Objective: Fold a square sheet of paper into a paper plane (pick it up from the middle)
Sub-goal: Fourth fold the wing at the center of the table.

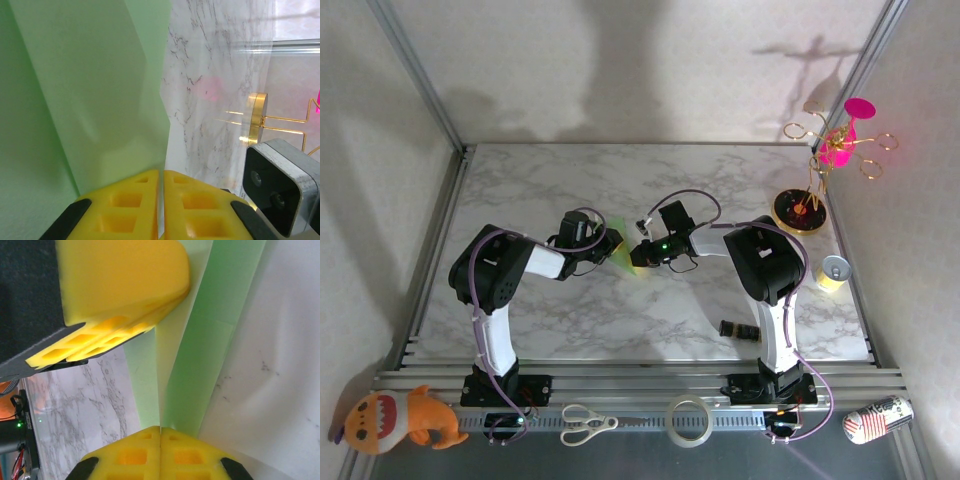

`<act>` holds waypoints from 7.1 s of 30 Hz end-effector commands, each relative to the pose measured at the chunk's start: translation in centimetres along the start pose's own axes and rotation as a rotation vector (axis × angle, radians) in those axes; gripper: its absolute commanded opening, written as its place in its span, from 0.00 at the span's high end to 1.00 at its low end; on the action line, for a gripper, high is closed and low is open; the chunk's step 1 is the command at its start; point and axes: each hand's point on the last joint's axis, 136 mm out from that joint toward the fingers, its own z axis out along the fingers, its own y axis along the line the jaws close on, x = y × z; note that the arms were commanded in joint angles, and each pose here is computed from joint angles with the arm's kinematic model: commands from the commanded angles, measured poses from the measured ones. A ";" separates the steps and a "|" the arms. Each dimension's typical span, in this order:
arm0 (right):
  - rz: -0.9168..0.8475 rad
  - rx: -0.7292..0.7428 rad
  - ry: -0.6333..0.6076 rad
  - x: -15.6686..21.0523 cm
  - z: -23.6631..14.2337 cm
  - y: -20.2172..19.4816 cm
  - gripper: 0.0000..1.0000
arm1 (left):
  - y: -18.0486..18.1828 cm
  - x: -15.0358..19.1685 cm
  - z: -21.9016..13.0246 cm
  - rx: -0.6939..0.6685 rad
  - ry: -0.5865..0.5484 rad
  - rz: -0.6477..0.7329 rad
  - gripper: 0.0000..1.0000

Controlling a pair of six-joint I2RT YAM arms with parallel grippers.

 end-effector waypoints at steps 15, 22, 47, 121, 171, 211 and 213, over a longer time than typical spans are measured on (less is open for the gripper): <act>0.190 0.102 0.034 2.7 0.1 -5.3 1.00 | -1.5 -0.7 -2.2 0.042 -0.017 0.070 0.87; 0.213 0.084 0.024 2.6 -0.2 -5.4 1.00 | -1.3 -0.4 -2.2 0.059 -0.014 0.060 0.89; 0.251 0.103 0.049 3.1 0.0 -6.3 0.98 | -0.7 0.3 -0.6 0.033 0.009 0.055 0.89; 0.299 0.217 0.081 3.8 0.0 -8.3 0.90 | 4.5 0.3 0.0 -0.127 0.001 -0.005 0.92; 0.058 0.179 0.017 -0.9 0.3 -0.1 0.96 | 9.1 1.8 -0.2 -0.388 0.066 -0.062 0.89; 0.088 0.179 0.053 0.8 -0.6 0.4 0.96 | 10.6 2.2 -0.3 -0.460 0.079 -0.069 0.91; 0.092 0.182 0.058 0.9 -0.5 0.2 0.96 | 10.6 2.2 -0.3 -0.462 0.078 -0.069 0.91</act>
